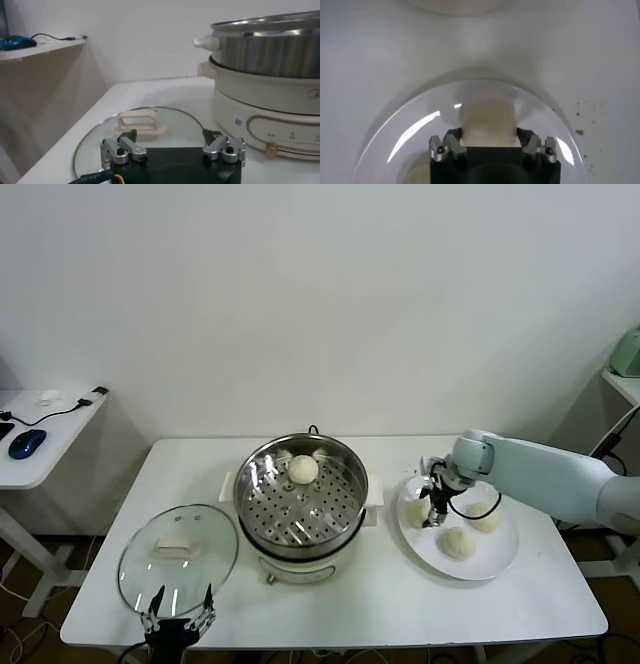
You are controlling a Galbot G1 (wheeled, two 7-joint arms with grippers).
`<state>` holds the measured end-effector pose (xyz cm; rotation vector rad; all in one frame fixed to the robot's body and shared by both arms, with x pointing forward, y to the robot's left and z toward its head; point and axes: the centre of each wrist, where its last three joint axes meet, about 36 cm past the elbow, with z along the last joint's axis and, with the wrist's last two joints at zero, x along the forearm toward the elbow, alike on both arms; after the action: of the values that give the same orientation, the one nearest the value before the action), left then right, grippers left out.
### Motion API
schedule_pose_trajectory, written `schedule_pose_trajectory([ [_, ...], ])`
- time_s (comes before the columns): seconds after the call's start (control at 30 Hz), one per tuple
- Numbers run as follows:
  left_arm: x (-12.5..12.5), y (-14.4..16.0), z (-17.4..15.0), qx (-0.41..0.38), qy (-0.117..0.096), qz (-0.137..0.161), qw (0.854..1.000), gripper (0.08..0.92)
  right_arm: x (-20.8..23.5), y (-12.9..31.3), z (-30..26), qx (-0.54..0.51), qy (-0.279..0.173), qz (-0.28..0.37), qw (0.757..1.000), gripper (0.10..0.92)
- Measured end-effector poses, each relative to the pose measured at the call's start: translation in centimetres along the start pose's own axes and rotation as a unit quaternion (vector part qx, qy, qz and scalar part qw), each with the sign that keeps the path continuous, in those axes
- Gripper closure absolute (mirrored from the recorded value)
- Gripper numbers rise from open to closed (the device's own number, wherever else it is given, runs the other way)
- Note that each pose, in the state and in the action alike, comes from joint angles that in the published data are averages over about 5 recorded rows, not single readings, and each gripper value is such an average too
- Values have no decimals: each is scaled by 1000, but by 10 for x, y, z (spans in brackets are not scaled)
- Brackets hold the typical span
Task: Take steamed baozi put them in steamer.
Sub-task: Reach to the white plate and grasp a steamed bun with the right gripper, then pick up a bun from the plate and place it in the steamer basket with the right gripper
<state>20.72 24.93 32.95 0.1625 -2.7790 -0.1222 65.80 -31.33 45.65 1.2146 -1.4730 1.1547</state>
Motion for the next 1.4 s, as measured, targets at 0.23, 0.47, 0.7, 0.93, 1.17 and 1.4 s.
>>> schedule_pose_trajectory([
  [0.23,3,-5,-2,-1,-2,6,1000,177,52,-15,-10,11,-17,10,1000,318],
  [0.47,4,-7,-5,-2,-4,12,1000,177,160,-33,-66,38,-48,34,998,317],
  [0.7,5,-7,-9,-5,-8,16,1000,177,241,-14,-166,70,-104,46,991,318],
  [0.93,6,-6,-14,-3,-15,16,1000,177,236,22,-261,95,-118,25,988,317],
  [1.17,8,-4,-15,-3,-17,13,1000,177,186,45,-313,104,-98,6,990,318],
  [1.4,10,-4,-16,-1,-17,12,1000,177,134,50,-338,107,-78,4,991,318],
])
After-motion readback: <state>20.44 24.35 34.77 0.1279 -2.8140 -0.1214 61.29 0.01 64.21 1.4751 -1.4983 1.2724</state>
